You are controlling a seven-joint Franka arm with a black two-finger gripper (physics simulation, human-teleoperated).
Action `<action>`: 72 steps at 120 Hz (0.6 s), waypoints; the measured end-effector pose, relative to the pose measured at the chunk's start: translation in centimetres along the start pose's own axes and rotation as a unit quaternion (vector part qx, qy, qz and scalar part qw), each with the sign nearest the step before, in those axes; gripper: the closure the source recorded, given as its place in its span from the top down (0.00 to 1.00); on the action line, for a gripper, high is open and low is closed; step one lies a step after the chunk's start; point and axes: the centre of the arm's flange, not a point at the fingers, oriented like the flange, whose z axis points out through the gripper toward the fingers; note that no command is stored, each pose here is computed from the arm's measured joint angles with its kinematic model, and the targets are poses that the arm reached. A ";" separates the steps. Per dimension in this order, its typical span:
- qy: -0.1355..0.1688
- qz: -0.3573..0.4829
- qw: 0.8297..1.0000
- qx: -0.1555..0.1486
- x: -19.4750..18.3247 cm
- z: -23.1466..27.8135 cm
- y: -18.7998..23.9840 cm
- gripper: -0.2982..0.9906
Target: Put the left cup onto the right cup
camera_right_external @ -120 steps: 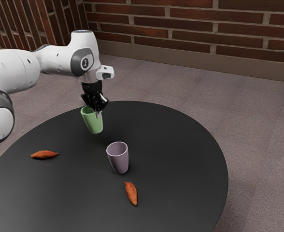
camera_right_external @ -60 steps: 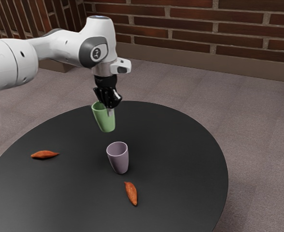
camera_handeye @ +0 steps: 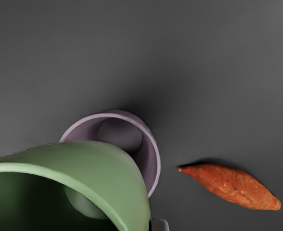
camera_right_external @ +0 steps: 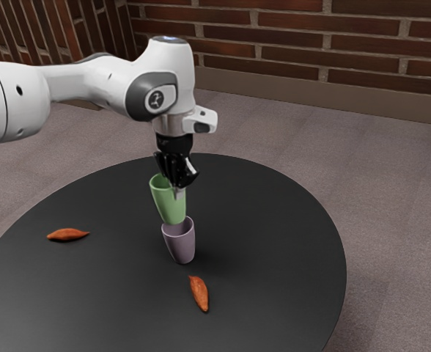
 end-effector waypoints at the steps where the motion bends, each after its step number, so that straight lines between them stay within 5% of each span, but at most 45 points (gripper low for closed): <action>1: 0.000 0.000 1.000 0.000 0.0 0.0 0.1 0.16; 72: -0.005 -0.025 1.000 0.002 1.6 2.9 0.3 0.16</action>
